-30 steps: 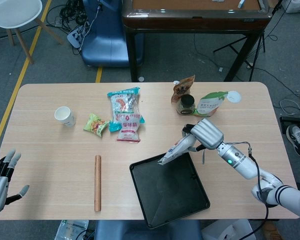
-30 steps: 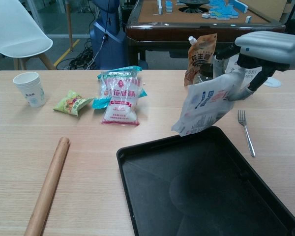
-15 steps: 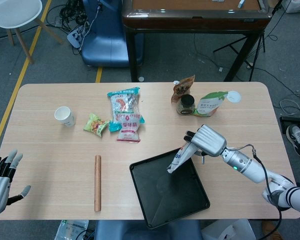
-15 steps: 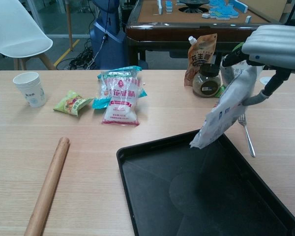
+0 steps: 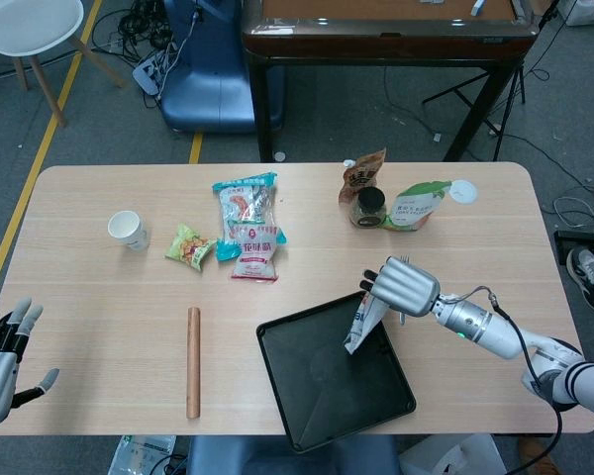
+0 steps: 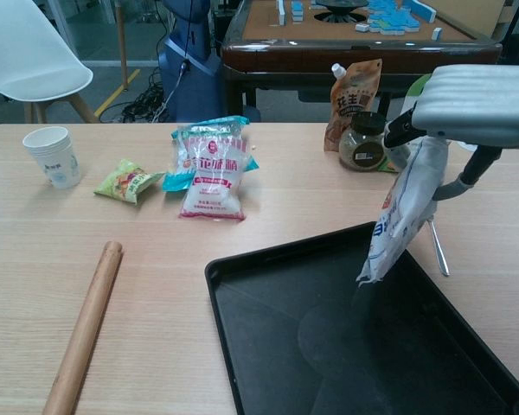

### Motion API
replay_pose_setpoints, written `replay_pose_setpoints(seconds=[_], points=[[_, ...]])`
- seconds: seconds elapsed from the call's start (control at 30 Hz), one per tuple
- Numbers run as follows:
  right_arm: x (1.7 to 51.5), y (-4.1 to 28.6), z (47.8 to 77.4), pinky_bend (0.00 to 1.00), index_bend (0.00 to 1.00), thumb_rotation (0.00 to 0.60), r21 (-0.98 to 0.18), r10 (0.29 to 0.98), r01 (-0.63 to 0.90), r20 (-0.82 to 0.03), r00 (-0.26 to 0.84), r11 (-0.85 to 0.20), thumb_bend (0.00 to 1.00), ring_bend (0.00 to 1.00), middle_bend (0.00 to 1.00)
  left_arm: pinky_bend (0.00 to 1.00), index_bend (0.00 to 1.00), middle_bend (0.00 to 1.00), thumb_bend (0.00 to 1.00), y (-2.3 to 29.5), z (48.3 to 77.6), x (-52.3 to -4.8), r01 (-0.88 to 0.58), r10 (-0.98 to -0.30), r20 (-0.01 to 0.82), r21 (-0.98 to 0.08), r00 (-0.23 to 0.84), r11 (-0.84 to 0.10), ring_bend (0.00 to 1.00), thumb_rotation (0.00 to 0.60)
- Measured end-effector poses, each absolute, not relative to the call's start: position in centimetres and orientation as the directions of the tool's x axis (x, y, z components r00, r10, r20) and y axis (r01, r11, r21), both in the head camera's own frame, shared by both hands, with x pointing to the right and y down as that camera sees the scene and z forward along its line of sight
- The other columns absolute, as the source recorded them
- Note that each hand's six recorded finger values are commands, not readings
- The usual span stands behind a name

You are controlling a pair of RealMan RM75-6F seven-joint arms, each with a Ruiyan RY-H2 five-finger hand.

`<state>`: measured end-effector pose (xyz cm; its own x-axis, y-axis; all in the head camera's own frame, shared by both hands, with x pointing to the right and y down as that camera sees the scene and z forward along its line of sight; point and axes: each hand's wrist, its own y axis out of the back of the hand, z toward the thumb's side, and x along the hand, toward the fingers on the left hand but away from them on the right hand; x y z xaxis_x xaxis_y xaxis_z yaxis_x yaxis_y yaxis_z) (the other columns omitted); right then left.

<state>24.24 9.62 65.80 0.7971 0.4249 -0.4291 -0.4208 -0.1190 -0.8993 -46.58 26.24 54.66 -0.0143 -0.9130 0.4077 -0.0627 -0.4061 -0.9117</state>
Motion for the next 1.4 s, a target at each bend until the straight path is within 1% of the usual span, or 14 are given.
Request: replay_pose_setpoints(seconds=[0.27,0.37,0.5,0.67,0.8,1.17,1.4], points=[[24.1,11.4,67.9,1.00,0.95,0.600,-0.875,0.384,-0.463,-0.481,0.788,-0.145,0.51,1.00,1.00,0.03,0.07,0.03,0.20,26.4,54.9,-46.4,-0.070,-0.911,0.413,-0.909,-0.011,-0.412,0.09,0.600],[24.3,11.5,68.3,1.00,0.95,0.600,-0.870,0.386,-0.466,-0.489,0.782,-0.158,0.51,1.00,1.00,0.03,0.07,0.03,0.20,26.4,54.8,-46.5,-0.069,-0.912,0.410,-0.910,-0.012,-0.408,0.09,0.600],[24.2,10.9,67.8,1.00,0.95,0.600,-0.884,0.408,-0.441,-0.463,0.787,-0.152,0.51,1.00,1.00,0.03,0.07,0.03,0.20,26.4,54.7,-46.6,-0.069,-0.913,0.409,-0.911,-0.015,-0.407,0.09,0.600],[24.4,9.4,65.9,1.00,0.95,0.600,-0.910,0.457,-0.394,-0.407,0.791,-0.130,0.51,1.00,1.00,0.03,0.07,0.03,0.20,26.4,54.8,-46.5,-0.070,-0.912,0.410,-0.910,-0.013,-0.408,0.09,0.600],[25.0,9.0,65.2,1.00,0.95,0.600,-0.915,0.487,-0.383,-0.395,0.779,-0.129,0.51,1.00,1.00,0.03,0.07,0.03,0.20,26.3,54.9,-46.5,-0.070,-0.911,0.412,-0.909,-0.009,-0.411,0.09,0.600],[25.3,8.9,65.1,1.00,0.95,0.600,-0.912,0.499,-0.388,-0.400,0.769,-0.133,0.51,1.00,1.00,0.03,0.07,0.03,0.20,26.2,54.9,-46.3,-0.071,-0.912,0.410,-0.910,-0.007,-0.409,0.09,0.600],[25.2,9.2,65.5,1.00,0.95,0.600,-0.900,0.475,-0.417,-0.426,0.771,-0.130,0.51,1.00,1.00,0.03,0.07,0.03,0.20,26.3,54.9,-46.2,-0.072,-0.912,0.411,-0.909,-0.005,-0.410,0.09,0.600]])
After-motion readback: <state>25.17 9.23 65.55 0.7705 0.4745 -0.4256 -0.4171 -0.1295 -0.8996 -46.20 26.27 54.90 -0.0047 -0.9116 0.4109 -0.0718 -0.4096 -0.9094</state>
